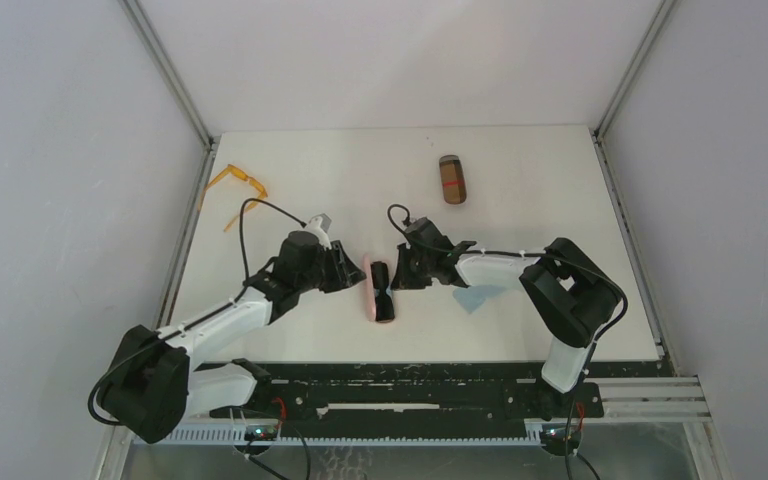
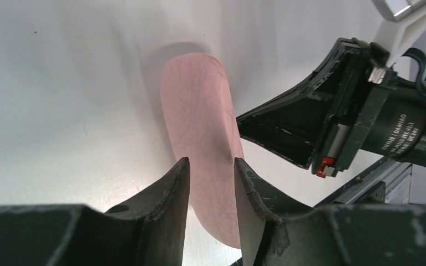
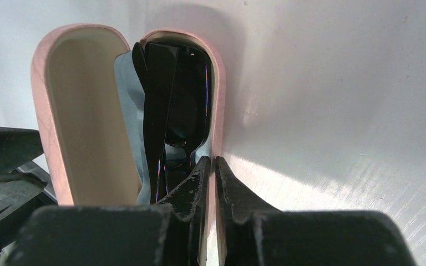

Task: Organize the sunglasses
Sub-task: Close the sunglasses case at the center of the board.

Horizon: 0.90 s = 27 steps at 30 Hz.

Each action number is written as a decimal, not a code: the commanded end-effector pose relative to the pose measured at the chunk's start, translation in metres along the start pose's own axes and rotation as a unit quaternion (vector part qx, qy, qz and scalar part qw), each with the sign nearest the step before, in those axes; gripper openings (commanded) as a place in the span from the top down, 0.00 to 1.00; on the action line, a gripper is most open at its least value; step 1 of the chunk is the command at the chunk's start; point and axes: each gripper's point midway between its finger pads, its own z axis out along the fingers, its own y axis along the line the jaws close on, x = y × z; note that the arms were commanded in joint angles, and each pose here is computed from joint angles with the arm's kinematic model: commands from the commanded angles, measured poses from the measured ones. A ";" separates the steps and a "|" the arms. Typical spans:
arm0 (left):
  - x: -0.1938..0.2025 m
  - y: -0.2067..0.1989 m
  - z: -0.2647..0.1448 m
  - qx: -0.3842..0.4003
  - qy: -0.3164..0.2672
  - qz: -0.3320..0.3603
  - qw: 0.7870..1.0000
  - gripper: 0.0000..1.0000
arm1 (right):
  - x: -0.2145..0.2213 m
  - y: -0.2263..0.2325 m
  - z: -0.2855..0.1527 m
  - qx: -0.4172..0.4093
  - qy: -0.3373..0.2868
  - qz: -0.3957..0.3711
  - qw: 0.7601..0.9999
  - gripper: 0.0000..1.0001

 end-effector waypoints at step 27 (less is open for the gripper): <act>-0.004 -0.041 0.008 0.056 -0.003 -0.005 0.998 0.63 | -0.013 0.009 -0.006 -0.018 -0.029 0.012 0.999 0.97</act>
